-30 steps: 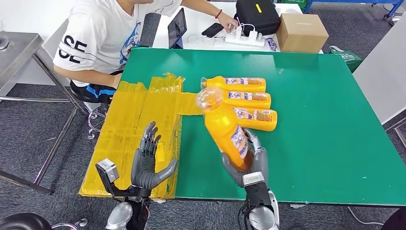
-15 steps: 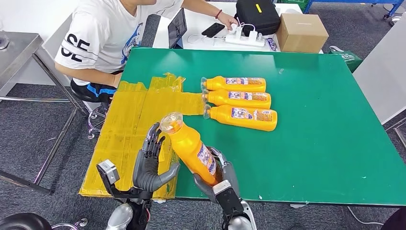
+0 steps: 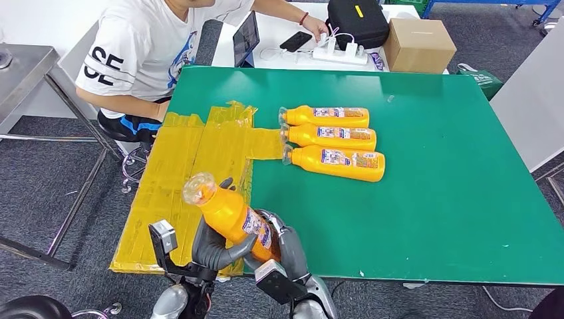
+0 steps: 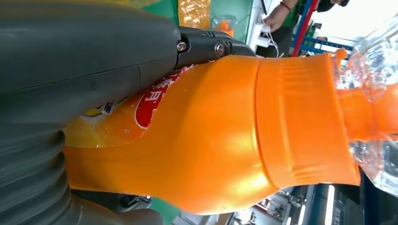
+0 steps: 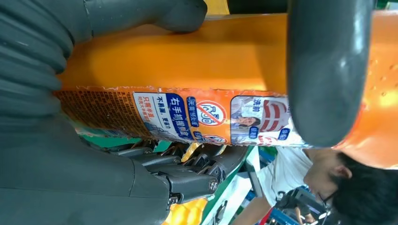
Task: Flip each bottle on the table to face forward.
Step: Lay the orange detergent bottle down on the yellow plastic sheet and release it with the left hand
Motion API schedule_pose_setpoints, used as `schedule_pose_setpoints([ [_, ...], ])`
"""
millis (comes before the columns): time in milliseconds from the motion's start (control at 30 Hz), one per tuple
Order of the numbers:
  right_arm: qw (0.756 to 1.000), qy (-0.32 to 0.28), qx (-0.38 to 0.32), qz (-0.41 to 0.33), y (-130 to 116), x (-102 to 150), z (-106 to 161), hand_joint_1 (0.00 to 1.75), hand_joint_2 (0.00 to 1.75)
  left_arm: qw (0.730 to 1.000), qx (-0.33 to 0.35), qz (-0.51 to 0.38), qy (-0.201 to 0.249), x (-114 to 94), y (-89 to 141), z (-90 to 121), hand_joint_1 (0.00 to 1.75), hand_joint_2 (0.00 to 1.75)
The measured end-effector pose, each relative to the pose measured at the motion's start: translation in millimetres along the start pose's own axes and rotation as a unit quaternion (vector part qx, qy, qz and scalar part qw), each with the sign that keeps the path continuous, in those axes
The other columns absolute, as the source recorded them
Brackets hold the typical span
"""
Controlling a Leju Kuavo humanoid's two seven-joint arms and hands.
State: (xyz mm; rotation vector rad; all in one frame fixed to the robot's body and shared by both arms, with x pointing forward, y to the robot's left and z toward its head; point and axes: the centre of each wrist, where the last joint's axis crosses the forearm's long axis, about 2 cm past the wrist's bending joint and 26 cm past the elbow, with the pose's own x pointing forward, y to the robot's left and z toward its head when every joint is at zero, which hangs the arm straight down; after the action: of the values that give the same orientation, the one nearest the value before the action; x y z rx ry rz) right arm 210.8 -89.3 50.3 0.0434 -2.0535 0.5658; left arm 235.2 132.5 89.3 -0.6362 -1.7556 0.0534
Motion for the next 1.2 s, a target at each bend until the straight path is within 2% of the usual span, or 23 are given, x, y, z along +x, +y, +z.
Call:
schedule_pose_setpoints([
  [300, 1.000, 0.011, 0.015, -0.002, 6, -2, 4, 1.75, 1.75, 1.000, 0.007, -0.010, 0.021, -6, 4, 4, 0.00, 1.75],
  [600, 0.999, 0.012, 0.045, 0.009, 11, -6, 5, 1.75, 1.75, 0.999, 0.010, 0.022, 0.030, -10, 6, 7, 0.00, 1.75],
  [733, 0.998, 0.013, 0.067, 0.013, 14, -8, 5, 1.75, 1.75, 0.998, 0.014, 0.052, 0.021, -10, 9, 8, 1.70, 1.75],
  [767, 0.997, 0.013, 0.071, 0.014, 14, -9, 5, 1.75, 1.75, 0.998, 0.014, 0.058, 0.020, -10, 9, 9, 1.75, 1.75],
  [1200, 0.996, 0.017, 0.083, 0.018, 16, -11, 2, 1.75, 1.75, 0.997, 0.001, 0.079, 0.012, -9, 16, 14, 1.75, 1.75],
])
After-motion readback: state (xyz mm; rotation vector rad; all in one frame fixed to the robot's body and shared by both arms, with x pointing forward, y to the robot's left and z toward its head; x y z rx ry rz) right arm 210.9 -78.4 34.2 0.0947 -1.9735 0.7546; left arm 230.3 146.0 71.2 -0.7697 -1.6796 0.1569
